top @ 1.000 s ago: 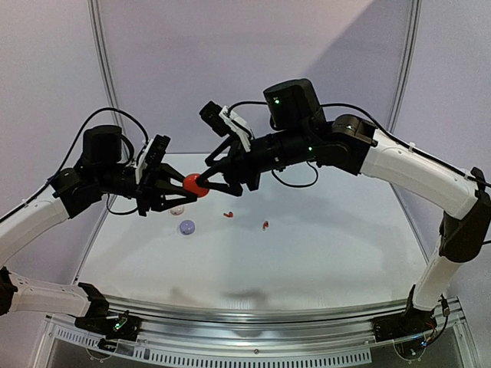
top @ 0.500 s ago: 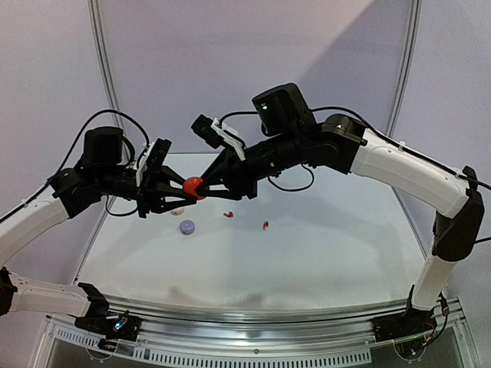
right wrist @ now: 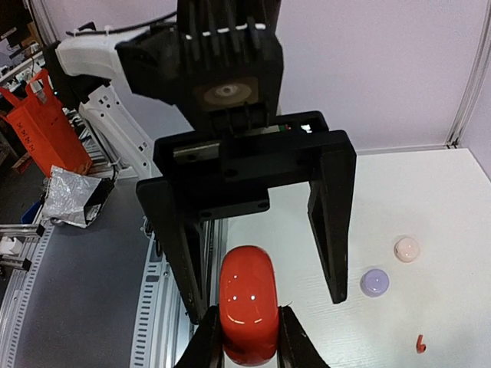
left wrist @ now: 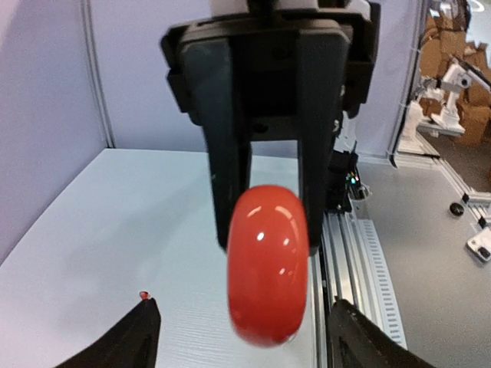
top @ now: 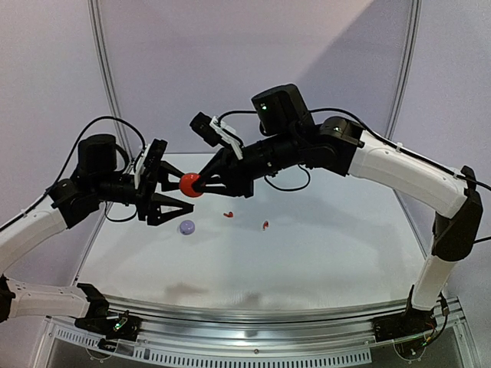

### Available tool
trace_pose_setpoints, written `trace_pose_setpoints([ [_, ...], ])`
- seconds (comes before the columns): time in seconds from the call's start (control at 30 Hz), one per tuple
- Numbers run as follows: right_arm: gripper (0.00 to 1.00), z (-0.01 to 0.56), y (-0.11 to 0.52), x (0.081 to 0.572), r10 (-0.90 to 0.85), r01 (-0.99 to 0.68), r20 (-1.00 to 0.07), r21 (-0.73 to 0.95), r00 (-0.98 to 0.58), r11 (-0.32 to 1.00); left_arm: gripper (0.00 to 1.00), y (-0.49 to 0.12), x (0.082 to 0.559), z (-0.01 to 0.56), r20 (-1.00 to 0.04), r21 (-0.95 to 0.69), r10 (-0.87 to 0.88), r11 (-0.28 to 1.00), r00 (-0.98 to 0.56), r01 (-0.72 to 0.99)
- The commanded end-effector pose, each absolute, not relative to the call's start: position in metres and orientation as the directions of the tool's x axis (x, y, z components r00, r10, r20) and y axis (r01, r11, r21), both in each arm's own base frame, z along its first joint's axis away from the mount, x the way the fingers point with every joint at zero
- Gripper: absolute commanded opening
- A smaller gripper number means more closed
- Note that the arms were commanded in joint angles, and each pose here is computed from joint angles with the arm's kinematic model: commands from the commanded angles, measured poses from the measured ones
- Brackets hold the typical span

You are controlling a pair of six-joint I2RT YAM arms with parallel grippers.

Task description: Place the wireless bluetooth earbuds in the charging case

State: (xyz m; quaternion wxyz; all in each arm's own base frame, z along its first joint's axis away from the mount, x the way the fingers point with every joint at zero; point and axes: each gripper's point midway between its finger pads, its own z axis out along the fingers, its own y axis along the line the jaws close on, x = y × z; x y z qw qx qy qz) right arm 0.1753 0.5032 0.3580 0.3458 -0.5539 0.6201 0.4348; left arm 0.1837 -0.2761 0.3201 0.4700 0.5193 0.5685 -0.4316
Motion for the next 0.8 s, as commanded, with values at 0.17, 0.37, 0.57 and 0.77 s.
trace_pose_setpoints([
  [0.17, 0.0, 0.42, 0.491, 0.167, -0.125, -0.997, -0.989, 0.082, -0.081, -0.005, 0.77, -0.255, 0.189, 0.346, -0.99, -0.069, -0.139, 0.219, -0.039, 0.973],
  [0.37, 0.0, 0.424, 0.497, 0.168, -0.089, -0.995, -0.991, 0.098, -0.095, -0.02, 0.6, -0.26, 0.189, 0.361, -0.972, -0.128, -0.222, 0.199, -0.082, 0.972],
  [0.57, 0.0, 0.423, 0.504, 0.169, -0.088, -0.995, -0.992, 0.093, -0.09, -0.032, 0.6, -0.261, 0.189, 0.368, -0.968, -0.135, -0.237, 0.197, -0.086, 0.971],
  [0.77, 0.0, 0.414, 0.511, 0.172, -0.126, -0.995, -0.988, 0.092, -0.087, -0.035, 0.61, -0.264, 0.19, 0.373, -0.968, -0.137, -0.235, 0.195, -0.089, 0.971],
])
